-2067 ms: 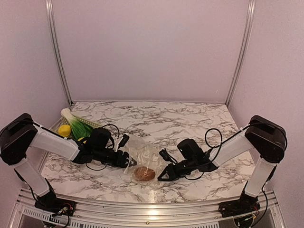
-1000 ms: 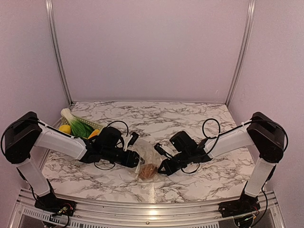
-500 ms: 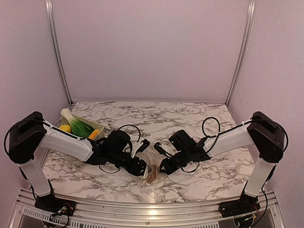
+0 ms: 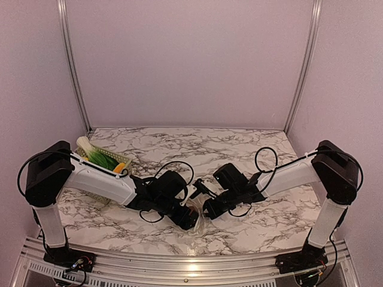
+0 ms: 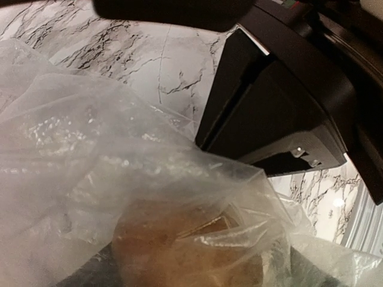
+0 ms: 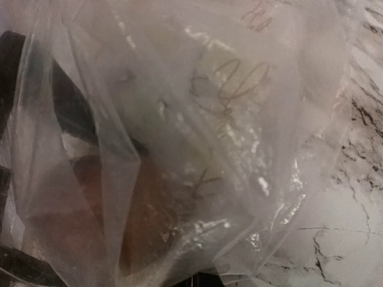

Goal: Open the zip-top bag and remove the fake food

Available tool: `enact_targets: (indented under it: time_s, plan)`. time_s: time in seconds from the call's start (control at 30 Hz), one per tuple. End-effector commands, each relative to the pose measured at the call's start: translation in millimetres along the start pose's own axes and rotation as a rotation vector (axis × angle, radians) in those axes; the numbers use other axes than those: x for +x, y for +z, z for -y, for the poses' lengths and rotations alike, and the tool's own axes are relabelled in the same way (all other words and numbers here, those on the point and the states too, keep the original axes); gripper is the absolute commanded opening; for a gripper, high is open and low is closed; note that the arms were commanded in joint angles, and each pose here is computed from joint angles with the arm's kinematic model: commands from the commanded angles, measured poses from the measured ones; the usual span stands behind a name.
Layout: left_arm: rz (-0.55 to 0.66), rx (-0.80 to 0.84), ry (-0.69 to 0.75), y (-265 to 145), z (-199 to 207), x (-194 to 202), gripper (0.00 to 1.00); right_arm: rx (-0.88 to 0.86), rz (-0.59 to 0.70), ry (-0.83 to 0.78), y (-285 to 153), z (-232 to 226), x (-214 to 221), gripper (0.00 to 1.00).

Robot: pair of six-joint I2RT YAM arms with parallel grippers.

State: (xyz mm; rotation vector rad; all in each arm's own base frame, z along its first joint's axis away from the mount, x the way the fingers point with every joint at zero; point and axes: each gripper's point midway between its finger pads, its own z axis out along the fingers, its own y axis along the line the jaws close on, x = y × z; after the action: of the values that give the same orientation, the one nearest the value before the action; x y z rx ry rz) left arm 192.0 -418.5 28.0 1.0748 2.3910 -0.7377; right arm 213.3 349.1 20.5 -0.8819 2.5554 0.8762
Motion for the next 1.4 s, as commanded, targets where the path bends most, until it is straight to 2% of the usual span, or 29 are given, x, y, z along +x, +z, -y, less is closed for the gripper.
enact_targets:
  time_s: [0.0,0.2,0.3,0.67,0.97,1.2,1.37]
  plan:
    - [-0.141,-0.168,0.003,6.3,-33.1,45.9,0.83,0.059,-0.054,0.030,6.0,16.0,16.2,0.00]
    - [-0.030,-0.130,-0.056,-15.3,-33.6,32.7,0.64,0.066,-0.056,0.053,4.9,25.8,22.2,0.00]
    - [0.020,-0.093,-0.098,-24.5,-35.9,28.5,0.59,0.079,-0.059,0.064,3.8,32.0,25.9,0.00]
    - [0.195,0.058,-0.237,-61.6,-43.2,18.2,0.61,0.121,-0.042,0.095,-5.7,50.1,29.9,0.00]
    - [0.371,0.192,-0.271,-108.6,-30.4,-3.3,0.56,0.118,-0.026,0.108,-9.3,52.5,28.5,0.00]
    - [0.511,0.237,-0.424,-151.6,-56.3,-6.2,0.55,0.099,0.005,0.127,-16.9,52.4,25.9,0.00]
    - [0.603,0.116,-0.557,-187.1,-103.3,-2.9,0.56,0.097,0.032,0.125,-23.0,51.3,21.5,0.00]
